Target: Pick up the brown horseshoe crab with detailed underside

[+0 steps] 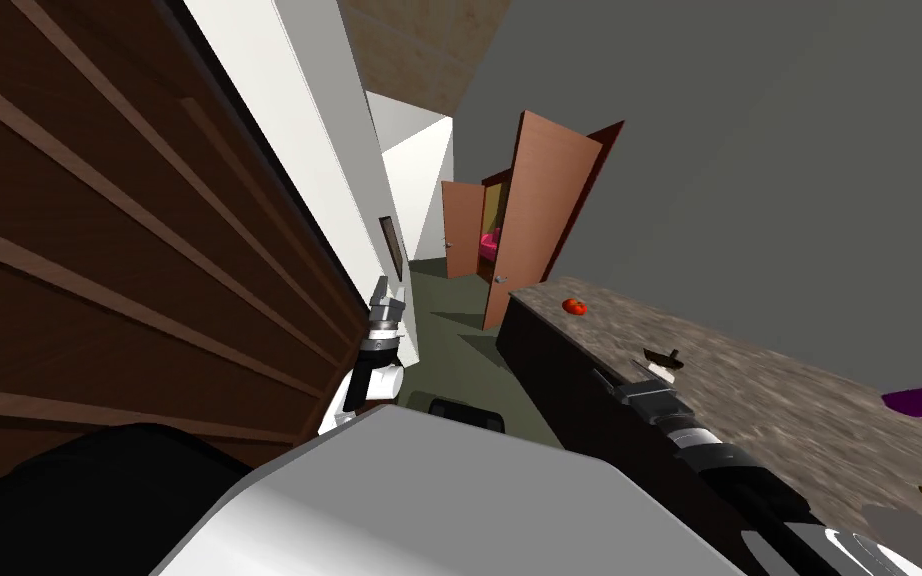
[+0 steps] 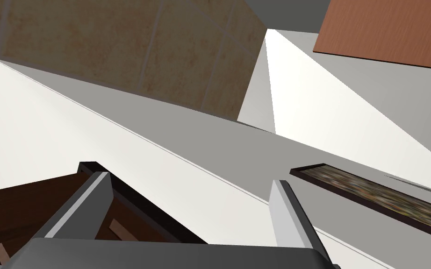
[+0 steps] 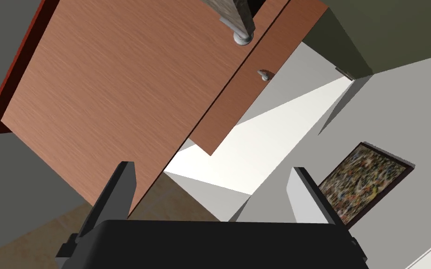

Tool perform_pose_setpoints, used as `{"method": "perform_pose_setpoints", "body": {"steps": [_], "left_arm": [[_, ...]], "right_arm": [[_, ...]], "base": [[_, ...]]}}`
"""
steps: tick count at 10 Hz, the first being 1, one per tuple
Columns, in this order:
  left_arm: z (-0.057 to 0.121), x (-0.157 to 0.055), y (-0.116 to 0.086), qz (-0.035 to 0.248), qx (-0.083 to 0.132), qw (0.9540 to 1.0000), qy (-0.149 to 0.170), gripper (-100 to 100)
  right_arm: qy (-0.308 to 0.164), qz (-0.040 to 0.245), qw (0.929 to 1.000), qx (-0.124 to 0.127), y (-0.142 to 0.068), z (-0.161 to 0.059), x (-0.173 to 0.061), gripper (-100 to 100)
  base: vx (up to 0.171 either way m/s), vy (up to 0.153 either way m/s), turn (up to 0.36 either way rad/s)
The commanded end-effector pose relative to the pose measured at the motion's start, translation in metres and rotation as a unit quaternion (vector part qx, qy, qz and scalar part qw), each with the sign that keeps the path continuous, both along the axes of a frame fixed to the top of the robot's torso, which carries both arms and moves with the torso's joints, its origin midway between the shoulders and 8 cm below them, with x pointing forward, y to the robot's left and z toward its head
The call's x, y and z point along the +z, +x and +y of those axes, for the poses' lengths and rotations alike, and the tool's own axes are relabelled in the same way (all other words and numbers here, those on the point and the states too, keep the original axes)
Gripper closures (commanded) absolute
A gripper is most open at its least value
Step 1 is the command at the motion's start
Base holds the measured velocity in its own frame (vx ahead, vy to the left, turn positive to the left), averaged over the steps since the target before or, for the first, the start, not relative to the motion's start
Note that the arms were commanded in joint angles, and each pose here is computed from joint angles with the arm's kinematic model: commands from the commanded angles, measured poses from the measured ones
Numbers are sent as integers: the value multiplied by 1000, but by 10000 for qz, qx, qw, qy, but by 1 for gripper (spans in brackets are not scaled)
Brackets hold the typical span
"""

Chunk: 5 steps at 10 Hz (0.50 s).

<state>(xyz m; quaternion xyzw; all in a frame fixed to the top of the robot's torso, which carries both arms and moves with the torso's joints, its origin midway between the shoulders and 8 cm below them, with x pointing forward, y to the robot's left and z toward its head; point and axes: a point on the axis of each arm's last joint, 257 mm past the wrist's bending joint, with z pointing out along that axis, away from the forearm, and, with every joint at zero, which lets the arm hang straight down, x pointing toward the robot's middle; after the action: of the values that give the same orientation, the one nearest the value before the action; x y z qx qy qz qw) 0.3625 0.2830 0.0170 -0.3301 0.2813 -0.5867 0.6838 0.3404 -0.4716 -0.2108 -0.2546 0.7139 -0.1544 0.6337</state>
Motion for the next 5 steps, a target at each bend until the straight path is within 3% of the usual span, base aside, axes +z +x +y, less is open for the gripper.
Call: {"method": "perform_pose_setpoints", "body": {"steps": [1, 2, 3, 5], "left_arm": [[0, 0, 0, 0, 0, 10000, 0, 0], [0, 0, 0, 0, 1, 10000, 0, 0], [0, 0, 0, 0, 0, 10000, 0, 0], [0, 0, 0, 0, 0, 10000, 0, 0]], "right_arm": [[-263, 133, 9995, -73, -6, -16, -10, -100], [-772, 323, 9964, -119, -15, -37, -16, -100], [-766, 388, 9961, -185, -18, -43, -22, -100], [-1622, 869, 9821, -399, -45, -96, -39, -100]], "base": [[22, -9, 129], [33, -13, 190], [26, -15, 109], [42, -35, 208]]}}
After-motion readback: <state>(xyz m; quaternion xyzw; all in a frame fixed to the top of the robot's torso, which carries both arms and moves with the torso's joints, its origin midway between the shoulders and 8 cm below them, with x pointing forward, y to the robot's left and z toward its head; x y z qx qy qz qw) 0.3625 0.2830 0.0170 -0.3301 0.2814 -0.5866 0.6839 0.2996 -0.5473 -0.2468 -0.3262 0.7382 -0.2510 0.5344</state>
